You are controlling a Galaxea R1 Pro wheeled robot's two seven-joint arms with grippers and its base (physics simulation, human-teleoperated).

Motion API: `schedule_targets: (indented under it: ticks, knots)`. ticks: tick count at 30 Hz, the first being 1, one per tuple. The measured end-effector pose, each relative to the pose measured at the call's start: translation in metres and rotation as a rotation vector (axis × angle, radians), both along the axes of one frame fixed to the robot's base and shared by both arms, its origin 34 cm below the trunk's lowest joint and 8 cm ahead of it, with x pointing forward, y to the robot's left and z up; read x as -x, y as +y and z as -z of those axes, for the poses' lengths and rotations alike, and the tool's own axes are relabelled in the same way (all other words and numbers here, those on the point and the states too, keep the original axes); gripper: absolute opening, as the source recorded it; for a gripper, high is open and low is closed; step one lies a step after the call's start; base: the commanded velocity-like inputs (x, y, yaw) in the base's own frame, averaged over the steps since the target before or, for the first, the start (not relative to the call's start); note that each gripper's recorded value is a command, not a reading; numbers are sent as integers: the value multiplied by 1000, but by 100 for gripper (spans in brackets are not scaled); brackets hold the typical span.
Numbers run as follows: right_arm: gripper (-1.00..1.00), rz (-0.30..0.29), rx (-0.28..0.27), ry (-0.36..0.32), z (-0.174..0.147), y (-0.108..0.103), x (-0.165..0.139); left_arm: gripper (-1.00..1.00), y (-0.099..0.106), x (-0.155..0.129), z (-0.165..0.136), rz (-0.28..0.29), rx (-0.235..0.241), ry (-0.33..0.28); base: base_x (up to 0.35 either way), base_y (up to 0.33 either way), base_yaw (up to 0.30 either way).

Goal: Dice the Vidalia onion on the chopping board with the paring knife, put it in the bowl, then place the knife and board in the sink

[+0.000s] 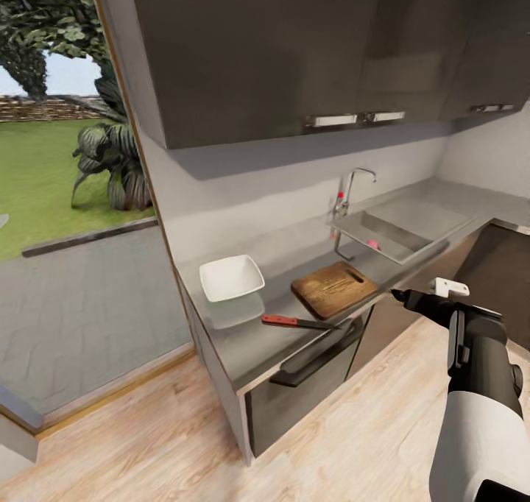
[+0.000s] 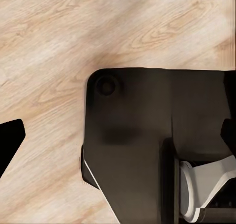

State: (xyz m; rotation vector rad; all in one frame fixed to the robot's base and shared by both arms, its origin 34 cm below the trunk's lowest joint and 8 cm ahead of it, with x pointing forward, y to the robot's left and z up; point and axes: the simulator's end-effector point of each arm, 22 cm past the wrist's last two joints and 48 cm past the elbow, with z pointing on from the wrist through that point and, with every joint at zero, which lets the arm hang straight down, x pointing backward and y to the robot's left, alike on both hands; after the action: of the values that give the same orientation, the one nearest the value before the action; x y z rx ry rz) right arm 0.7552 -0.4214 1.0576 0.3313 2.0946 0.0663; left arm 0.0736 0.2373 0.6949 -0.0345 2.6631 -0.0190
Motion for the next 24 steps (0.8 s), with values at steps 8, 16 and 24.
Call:
schedule_targets:
  ticks: [8, 16, 24]
  knots:
    - [100, -1, -1, 1, 1, 0, 0, 100, 0, 0, 0, 0, 0, 0, 0, -324, 0]
    - [100, -10, -10, 12, 8, 4, 0, 100, 0, 1, 0, 0, 0, 2, 0, -324, 0]
    - [100, -67, 22, 74, 65, 17, -2, 100, 0, 1, 0, 0, 0, 2, 0, -324, 0]
